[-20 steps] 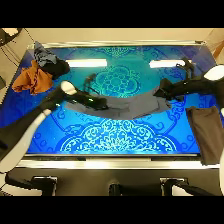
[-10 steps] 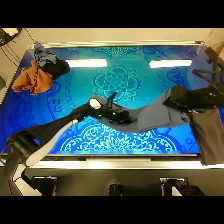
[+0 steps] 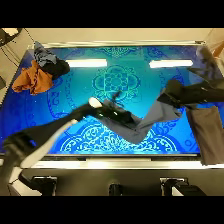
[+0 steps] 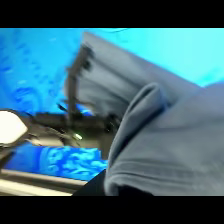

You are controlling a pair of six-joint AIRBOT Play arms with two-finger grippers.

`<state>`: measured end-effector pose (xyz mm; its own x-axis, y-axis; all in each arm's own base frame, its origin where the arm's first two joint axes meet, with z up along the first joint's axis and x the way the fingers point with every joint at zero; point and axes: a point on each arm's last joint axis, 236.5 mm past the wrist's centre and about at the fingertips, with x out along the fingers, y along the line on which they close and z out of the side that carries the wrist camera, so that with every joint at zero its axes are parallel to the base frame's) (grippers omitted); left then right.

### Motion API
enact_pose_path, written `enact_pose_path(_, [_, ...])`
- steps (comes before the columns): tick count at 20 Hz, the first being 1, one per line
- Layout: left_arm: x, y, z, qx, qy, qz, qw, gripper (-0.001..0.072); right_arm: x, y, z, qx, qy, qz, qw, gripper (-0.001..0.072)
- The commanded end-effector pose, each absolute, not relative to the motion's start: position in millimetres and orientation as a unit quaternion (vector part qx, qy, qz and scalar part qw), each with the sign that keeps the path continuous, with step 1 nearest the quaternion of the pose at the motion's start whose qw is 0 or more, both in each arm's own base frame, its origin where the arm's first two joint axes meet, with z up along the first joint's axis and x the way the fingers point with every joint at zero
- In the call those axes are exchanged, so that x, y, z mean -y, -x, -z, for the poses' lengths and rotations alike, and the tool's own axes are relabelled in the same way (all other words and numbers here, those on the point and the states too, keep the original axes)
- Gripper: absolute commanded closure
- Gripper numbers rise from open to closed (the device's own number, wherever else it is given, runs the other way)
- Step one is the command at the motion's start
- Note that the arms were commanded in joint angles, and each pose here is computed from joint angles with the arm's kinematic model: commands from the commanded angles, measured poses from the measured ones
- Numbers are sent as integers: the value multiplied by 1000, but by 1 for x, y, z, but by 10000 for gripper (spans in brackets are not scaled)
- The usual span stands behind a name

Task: Fold the shirts.

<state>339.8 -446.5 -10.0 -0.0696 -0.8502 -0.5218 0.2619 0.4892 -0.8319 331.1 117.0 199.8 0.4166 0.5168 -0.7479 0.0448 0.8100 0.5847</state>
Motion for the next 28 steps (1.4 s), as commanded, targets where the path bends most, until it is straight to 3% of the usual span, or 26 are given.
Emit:
enact_pose_path(1, [331, -417, -32, -528, 183, 358, 747, 682, -153, -374, -183, -513, -307, -198, 777, 660])
enact_pose_path(5, [181, -467, -137, -419, 194, 263, 848, 681, -228, -416, -128, -525, -314, -225, 758, 660])
enact_pose_path(9, [86, -454, -224, -324, 208, 197, 902, 681, -285, -434, -62, -563, -360, -233, 707, 659])
enact_pose_path(12, [63, -436, -259, -286, 203, 178, 919, 680, -304, -438, -26, -588, -392, -222, 672, 654])
enact_pose_path(13, [62, -431, -265, -281, 200, 178, 922, 680, -307, -439, -19, -594, -400, -220, 662, 516])
enact_pose_path(14, [63, -429, -267, -279, 199, 180, 922, 680, -308, -438, -15, -597, -400, -219, 660, 288])
enact_pose_path(15, [64, -428, -267, -280, 198, 181, 922, 680, -304, -438, -14, -597, -390, -226, 664, 126])
enact_pose_path(16, [64, -428, -266, -281, 199, 181, 921, 680, -296, -435, -17, -600, -377, -232, 667, 103])
enact_pose_path(21, [54, -430, -258, -289, 178, 163, 927, 680, -147, -416, -23, -644, -276, -122, 703, 104])
enact_pose_path(24, [52, -430, -257, -290, 174, 160, 928, 679, -67, -357, 0, -710, -217, -34, 669, 105])
enact_pose_path(26, [52, -430, -257, -290, 174, 159, 928, 679, -76, -318, 34, -722, -253, -23, 644, 102])
enact_pose_path(28, [52, -430, -257, -290, 174, 160, 927, 679, -114, -302, 64, -696, -345, -40, 629, 83])
